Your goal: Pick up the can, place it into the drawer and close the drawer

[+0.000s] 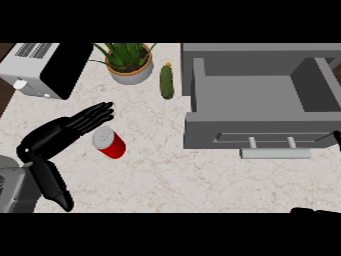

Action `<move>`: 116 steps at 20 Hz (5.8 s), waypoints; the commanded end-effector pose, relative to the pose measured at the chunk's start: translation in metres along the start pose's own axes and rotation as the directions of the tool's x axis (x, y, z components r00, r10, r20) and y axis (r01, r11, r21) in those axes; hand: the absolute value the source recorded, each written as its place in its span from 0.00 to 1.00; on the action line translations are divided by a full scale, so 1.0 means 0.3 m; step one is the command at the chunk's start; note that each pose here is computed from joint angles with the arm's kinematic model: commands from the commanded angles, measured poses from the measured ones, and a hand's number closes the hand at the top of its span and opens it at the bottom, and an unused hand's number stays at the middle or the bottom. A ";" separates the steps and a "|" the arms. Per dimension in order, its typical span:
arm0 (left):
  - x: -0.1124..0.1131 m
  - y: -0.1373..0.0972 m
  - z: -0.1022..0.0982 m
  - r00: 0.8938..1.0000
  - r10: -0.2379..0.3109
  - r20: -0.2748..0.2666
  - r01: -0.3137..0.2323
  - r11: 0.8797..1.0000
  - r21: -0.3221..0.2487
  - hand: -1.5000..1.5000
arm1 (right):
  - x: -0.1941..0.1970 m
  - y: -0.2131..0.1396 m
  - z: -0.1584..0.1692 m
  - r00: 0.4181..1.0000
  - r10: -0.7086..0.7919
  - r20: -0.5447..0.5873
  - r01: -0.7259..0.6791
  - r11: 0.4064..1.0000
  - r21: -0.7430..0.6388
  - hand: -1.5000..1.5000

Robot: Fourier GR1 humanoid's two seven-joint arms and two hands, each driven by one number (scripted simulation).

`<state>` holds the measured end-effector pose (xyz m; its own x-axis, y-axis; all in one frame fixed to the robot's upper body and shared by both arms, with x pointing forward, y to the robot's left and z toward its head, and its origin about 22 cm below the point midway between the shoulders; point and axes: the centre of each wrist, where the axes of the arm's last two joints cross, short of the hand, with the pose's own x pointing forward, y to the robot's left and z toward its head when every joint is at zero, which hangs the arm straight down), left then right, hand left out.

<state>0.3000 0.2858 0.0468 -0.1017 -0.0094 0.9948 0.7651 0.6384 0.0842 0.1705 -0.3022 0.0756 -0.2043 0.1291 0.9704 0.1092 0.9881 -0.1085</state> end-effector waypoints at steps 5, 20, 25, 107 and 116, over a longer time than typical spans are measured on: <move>-0.101 0.028 0.011 0.999 -0.024 -0.028 0.025 0.999 0.037 0.00 | -0.042 0.045 0.025 1.000 -0.011 0.002 0.011 1.000 -0.008 0.00; -0.282 0.105 0.036 0.998 -0.007 -0.066 0.010 0.999 0.047 0.00 | 0.010 0.027 0.014 1.000 0.008 0.009 -0.008 1.000 0.020 0.00; -0.342 0.126 0.130 0.997 -0.009 -0.070 0.014 0.997 0.079 0.00 | -0.037 0.010 0.013 0.999 -0.031 0.016 0.031 1.000 0.001 0.00; 0.003 -0.112 -0.391 0.994 -0.074 0.083 -0.012 0.669 0.743 1.00 | 0.107 0.009 0.122 0.998 -0.031 0.050 0.032 0.999 -0.034 0.00; 0.278 -0.228 -0.569 0.995 -0.082 0.051 0.024 0.725 0.688 1.00 | 0.095 -0.008 0.079 0.999 -0.004 0.043 0.006 0.998 -0.056 0.00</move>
<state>0.3500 0.1395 0.0980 -0.1914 -0.0081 0.9815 0.0882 0.9958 0.0255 0.1357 -0.2981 0.0965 -0.2515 0.1128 0.9613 0.1521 0.9855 -0.0759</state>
